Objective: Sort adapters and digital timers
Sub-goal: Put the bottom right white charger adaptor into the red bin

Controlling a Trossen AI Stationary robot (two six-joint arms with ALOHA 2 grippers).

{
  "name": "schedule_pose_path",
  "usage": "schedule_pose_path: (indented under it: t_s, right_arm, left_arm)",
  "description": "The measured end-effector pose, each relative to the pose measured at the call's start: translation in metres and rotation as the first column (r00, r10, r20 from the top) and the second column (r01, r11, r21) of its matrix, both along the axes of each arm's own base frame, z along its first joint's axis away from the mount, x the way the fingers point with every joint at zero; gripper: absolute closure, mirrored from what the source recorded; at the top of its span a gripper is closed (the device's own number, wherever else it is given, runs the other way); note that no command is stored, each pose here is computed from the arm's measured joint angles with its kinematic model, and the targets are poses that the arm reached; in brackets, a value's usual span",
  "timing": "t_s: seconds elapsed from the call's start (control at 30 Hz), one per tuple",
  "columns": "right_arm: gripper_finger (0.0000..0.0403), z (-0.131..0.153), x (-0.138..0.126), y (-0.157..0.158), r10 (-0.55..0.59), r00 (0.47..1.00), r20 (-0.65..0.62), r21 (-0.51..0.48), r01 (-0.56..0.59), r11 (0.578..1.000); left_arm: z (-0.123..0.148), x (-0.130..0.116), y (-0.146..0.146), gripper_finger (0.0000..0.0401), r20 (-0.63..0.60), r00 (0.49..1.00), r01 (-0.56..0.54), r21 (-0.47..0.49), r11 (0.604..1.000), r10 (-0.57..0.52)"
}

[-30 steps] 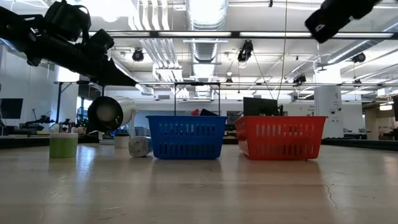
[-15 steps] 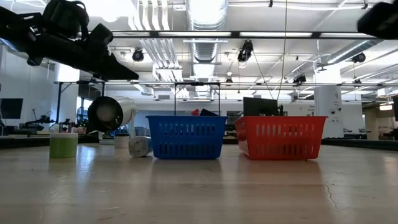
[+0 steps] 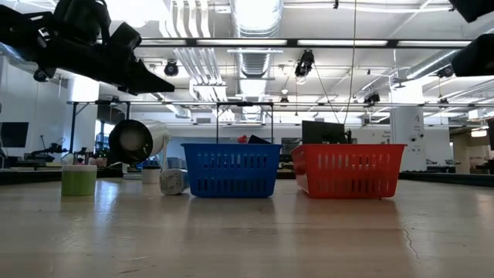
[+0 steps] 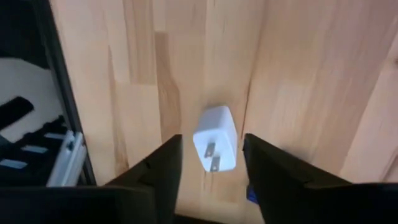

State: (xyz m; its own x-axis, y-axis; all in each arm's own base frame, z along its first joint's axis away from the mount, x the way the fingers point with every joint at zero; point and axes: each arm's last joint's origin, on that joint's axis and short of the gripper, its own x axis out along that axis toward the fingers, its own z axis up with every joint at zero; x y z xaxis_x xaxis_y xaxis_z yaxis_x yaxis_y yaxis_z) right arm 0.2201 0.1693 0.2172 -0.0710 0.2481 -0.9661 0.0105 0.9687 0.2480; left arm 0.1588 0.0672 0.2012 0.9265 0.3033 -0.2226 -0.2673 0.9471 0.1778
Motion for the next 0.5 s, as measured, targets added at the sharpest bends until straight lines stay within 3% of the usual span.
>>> schedule_pose_path:
  t_s: [0.23, 0.5]
  right_arm:
    - [0.0176, -0.014, -0.014, 0.007, 0.045, 0.997, -0.060, -0.043, -0.048, 0.998]
    - [0.0148, -0.035, -0.022, 0.019, 0.103, 0.990, -0.094, -0.079, -0.110, 0.991]
  left_arm:
    - [0.000, 0.000, 0.000, 0.0393, -0.002, 1.000, 0.001, 0.003, 1.000, -0.001]
    - [0.000, 0.000, 0.000, 0.0393, -0.004, 1.000, 0.001, 0.007, 1.000, -0.001]
